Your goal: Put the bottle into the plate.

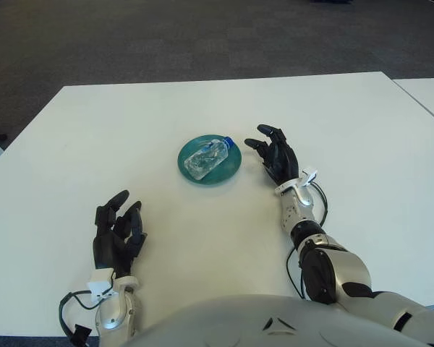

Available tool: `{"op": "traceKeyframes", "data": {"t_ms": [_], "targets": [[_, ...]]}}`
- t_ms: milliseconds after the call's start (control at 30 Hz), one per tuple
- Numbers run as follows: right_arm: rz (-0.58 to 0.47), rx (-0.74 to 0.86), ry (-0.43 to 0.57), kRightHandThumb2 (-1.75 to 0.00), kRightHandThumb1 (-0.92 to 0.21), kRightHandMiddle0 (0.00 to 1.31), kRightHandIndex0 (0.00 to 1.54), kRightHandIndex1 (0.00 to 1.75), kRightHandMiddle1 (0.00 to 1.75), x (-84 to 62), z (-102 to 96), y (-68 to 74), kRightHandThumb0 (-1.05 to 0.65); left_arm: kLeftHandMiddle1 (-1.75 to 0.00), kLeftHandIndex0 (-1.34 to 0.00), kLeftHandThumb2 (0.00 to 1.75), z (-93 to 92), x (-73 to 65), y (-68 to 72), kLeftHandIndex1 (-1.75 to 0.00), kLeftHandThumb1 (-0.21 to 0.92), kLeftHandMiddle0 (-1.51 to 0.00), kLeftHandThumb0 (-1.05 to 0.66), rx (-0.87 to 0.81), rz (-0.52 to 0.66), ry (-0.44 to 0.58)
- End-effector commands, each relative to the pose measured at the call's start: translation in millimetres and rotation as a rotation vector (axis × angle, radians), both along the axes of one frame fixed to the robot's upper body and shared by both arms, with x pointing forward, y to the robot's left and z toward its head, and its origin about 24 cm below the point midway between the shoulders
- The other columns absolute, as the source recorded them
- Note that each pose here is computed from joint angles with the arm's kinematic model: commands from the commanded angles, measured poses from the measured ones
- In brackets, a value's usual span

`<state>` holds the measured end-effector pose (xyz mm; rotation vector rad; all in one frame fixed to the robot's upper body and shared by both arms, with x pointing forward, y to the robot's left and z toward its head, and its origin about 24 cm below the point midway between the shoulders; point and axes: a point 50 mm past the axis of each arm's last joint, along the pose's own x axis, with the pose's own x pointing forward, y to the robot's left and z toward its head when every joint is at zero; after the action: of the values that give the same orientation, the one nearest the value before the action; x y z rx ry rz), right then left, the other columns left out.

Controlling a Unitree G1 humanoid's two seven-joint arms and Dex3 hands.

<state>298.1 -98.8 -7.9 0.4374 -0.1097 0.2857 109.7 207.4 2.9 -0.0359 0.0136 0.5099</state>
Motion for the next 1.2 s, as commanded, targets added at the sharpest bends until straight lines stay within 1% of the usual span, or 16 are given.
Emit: {"op": "traceKeyframes", "data": {"t_ms": [0,267,467,667,833,1067,1167], "targets": [[-0.005,0.036,0.116,-0.88,-0.73,0.34,0.53,1.08,1.24,-22.8,-26.0,7.8,-0.61,-0.49,-0.16,0.58,-9.1,-5.1,1.1,-0.99,0.92,-0.46,-0.65,-0.025,0.016,0.048],[-0.002,0.035,0.102,-0.84,-0.75,0.30,0.52,1.09,1.27,-24.7,-25.5,10.0,-0.64,-0.49,-0.16,0.59,-8.1,-4.4,2.9,-0.99,0.92,-0.47,-0.62,-0.035,0.044,0.029],[0.003,0.035,0.102,-0.81,-0.76,0.29,0.52,1.09,1.28,-25.5,-25.8,11.3,-0.65,-0.50,-0.17,0.57,-8.2,-2.7,1.5,-0.99,0.92,-0.48,-0.60,-0.050,0.055,0.019],[0.005,0.034,0.100,-0.86,-0.72,0.32,0.54,1.09,1.30,-27.2,-26.3,13.0,-0.63,-0.49,-0.18,0.57,-7.6,-1.2,1.0,-0.98,0.92,-0.48,-0.59,-0.049,0.071,0.015],[0.013,0.034,0.100,-0.89,-0.71,0.32,0.55,1.09,1.30,-28.9,-27.0,14.6,-0.63,-0.49,-0.19,0.58,-7.2,0.0,0.4,-0.98,0.92,-0.49,-0.59,-0.045,0.091,0.023],[0.029,0.011,0.104,-0.88,-0.72,0.33,0.54,1.10,1.32,-30.7,-28.2,16.2,-0.63,-0.59,-0.28,0.53,-6.0,4.0,-3.0,-1.04,0.88,-0.56,-0.60,-0.038,0.119,0.026],[0.039,-0.009,0.100,-0.87,-0.74,0.32,0.52,1.12,1.31,-31.3,-28.4,15.8,-0.63,-0.68,-0.33,0.54,-5.2,6.1,-4.1,-1.07,0.86,-0.58,-0.59,-0.039,0.126,0.019]]}}
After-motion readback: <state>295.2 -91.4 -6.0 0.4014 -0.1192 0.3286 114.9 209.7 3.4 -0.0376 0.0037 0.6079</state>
